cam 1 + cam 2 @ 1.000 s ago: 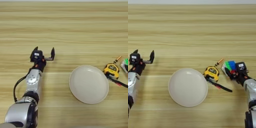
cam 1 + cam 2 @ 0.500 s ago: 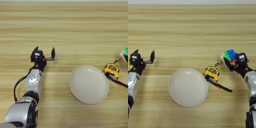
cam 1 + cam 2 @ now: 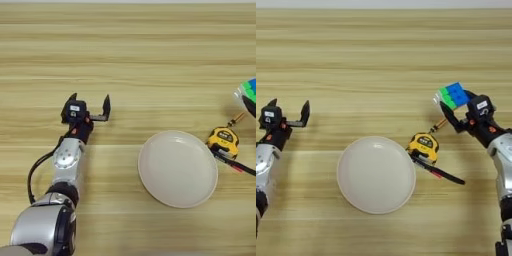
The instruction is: Move the objects on the table
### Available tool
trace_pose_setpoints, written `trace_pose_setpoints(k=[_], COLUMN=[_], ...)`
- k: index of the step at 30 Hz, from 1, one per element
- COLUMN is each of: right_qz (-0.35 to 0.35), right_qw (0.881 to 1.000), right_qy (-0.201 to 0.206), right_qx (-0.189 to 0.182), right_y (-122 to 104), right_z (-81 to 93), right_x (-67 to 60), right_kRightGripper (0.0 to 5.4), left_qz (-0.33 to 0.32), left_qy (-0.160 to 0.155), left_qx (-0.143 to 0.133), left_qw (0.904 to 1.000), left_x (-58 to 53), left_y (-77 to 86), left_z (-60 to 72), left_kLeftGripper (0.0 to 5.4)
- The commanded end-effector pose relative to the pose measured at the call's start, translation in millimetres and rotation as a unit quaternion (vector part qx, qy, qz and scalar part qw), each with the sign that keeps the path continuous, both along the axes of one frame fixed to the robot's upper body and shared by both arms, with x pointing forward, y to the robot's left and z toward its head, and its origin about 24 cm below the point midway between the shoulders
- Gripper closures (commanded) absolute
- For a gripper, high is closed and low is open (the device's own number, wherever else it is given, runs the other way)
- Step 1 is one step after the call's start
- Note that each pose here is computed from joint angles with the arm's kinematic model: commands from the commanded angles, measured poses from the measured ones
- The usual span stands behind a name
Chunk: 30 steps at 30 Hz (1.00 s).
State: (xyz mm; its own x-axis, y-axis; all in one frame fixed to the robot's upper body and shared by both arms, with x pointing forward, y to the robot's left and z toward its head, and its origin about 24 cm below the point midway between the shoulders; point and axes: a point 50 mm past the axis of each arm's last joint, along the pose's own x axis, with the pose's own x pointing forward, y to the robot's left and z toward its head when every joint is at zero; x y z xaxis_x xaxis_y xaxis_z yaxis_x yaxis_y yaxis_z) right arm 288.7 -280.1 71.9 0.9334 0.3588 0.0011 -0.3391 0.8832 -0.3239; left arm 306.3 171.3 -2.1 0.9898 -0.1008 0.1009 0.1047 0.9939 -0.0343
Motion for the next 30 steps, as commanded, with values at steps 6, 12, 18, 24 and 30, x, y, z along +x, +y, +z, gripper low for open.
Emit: trace_pose_setpoints(k=[6,12,18,24,30], right_qz=[0.05,0.086,0.112,0.149,0.169], right_qw=[0.999,0.996,0.994,0.989,0.985], right_qy=[-0.008,-0.009,-0.009,-0.01,-0.006], right_qx=[-0.005,-0.009,-0.011,-0.015,-0.017], right_y=[15.4,27.8,35.9,46.6,53.3], right_z=[4.4,3.2,1.6,0.0,-3.4], right_x=[-4.1,-9.6,-14.7,-20.3,-22.6], right_kRightGripper=[2.04,2.04,2.04,2.04,2.04], left_qz=[-0.007,-0.008,-0.01,-0.011,-0.018], left_qy=[0.0,0.0,-0.001,-0.002,-0.004], left_qx=[-0.005,-0.005,-0.005,-0.005,0.0], left_qw=[1.0,1.0,0.9999,0.9999,0.9998], left_x=[2.0,0.7,-0.7,-1.6,-2.6], left_y=[-4.7,-3.6,-1.8,-1.2,-1.5], left_z=[0.9,0.2,-0.5,-0.6,-0.8], left_kLeftGripper=[0.0,0.0,0.0,0.0,0.0])
